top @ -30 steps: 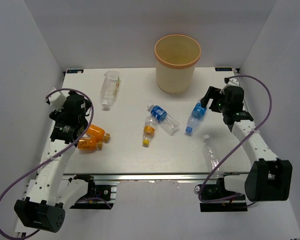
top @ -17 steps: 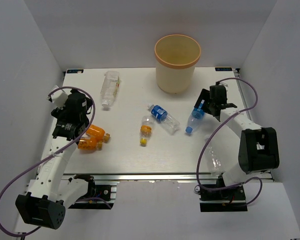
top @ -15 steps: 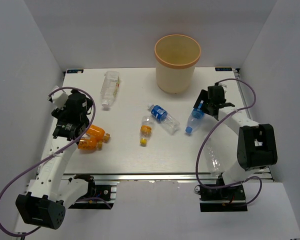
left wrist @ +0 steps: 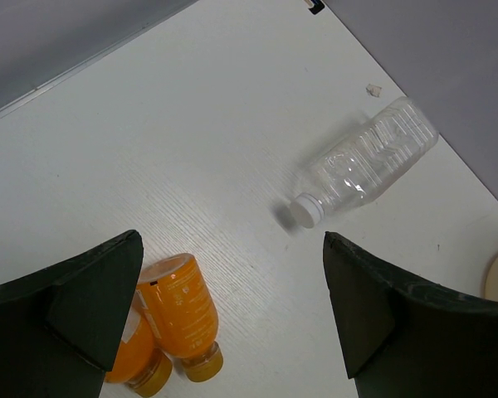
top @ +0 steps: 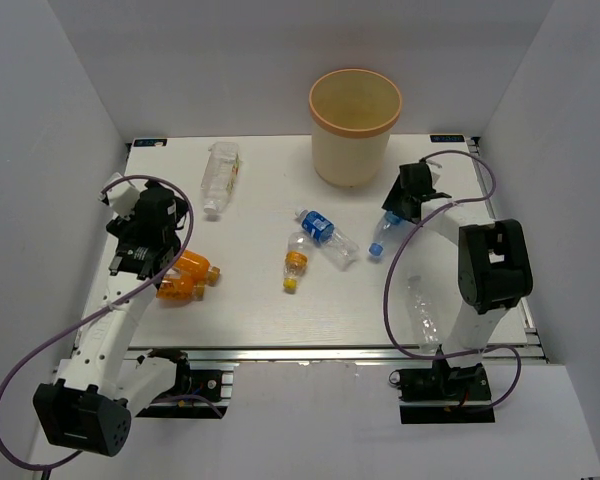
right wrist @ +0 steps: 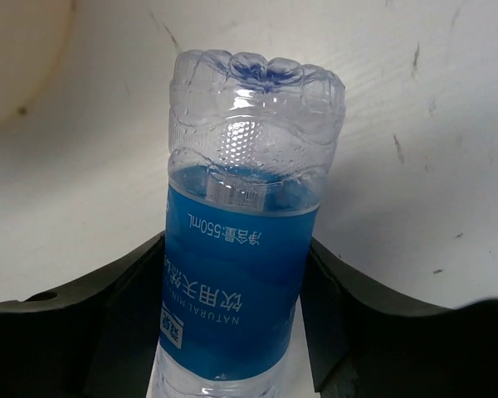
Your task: Put the plastic bottles in the bin
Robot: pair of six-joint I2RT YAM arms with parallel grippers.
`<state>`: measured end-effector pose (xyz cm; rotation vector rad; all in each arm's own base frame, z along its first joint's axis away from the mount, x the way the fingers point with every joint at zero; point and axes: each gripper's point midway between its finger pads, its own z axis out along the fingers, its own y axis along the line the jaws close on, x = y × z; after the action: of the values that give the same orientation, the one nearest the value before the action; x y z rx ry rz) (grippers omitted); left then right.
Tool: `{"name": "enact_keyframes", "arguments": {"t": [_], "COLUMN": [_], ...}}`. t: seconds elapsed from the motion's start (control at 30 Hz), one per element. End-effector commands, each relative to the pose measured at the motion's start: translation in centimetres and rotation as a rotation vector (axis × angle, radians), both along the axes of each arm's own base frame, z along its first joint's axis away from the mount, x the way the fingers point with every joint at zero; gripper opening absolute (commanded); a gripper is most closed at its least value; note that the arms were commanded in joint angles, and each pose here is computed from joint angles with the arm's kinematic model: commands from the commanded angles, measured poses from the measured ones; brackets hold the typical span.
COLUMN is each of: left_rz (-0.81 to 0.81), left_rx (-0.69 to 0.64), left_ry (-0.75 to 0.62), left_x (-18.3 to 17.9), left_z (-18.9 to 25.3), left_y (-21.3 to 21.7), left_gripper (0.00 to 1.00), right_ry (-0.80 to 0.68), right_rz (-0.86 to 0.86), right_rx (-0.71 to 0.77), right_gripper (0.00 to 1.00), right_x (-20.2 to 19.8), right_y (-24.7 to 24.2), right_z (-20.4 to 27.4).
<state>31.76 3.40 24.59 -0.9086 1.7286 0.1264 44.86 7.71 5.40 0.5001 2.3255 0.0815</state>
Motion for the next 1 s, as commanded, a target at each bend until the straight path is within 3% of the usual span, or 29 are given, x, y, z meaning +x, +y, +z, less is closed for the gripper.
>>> {"name": "enact_keyframes", "arguments": {"t": [0.0, 0.13, 0.33, 0.5, 0.57, 0.6, 0.67, 0.7, 0.73, 0.83, 0.87, 0.97], "left_rz": [0.021, 0.015, 0.010, 0.018, 0.002, 0.000, 0.003, 0.006, 0.006, -0.006, -0.002, 0.006], "left_rx": [0.016, 0.009, 0.016, 0.024, 0.017, 0.016, 0.014, 0.012, 0.011, 0.007, 0.008, 0.017], "left_ry": [-0.001, -0.016, -0.029, -0.007, -0.012, -0.013, -0.012, -0.016, -0.018, -0.017, -0.017, -0.014], "left_x": [0.2, 0.8, 1.4, 1.6, 1.7, 1.7, 1.6, 1.6, 1.6, 1.8, 1.8, 1.7], "left_z": [0.3, 0.5, 0.4, -0.1, 0.0, 0.0, -0.3, -0.3, -0.2, 0.0, 0.1, 0.0], "left_y": [0.4, 0.2, 0.1, 0.3, 0.0, 0.0, 0.0, 0.1, 0.1, -0.1, 0.0, 0.2], "left_gripper": [0.98, 0.98, 0.98, 0.98, 0.98, 0.98, 0.98, 0.98, 0.98, 0.98, 0.98, 0.98], "right_ry": [-0.196, -0.317, -0.611, -0.915, -0.963, -1.056, -1.099, -1.203, -1.181, -1.238, -1.217, -1.249], "right_rz": [-0.034, -0.063, -0.147, -0.039, 0.047, 0.048, 0.102, 0.092, 0.120, 0.155, 0.184, 0.198], "right_rx": [-0.018, -0.114, -0.245, -0.266, -0.292, -0.284, -0.283, -0.267, -0.262, -0.266, -0.279, -0.321], "right_gripper": [0.53, 0.54, 0.51, 0.48, 0.49, 0.49, 0.49, 0.49, 0.50, 0.58, 0.67, 0.89], "right_x": [3.3, 4.3, 4.1, 5.3, 8.1, 8.4, 11.2, 11.1, 13.5, 14.9, 16.4, 17.5], "right_y": [-0.4, -2.3, -5.3, -3.1, -0.6, 0.0, 2.5, 3.0, 4.7, 7.7, 9.0, 10.9], "right_z": [6.6, 12.5, 26.4, 37.3, 38.1, 42.1, 42.3, 46.3, 44.2, 45.2, 42.9, 42.3]}}
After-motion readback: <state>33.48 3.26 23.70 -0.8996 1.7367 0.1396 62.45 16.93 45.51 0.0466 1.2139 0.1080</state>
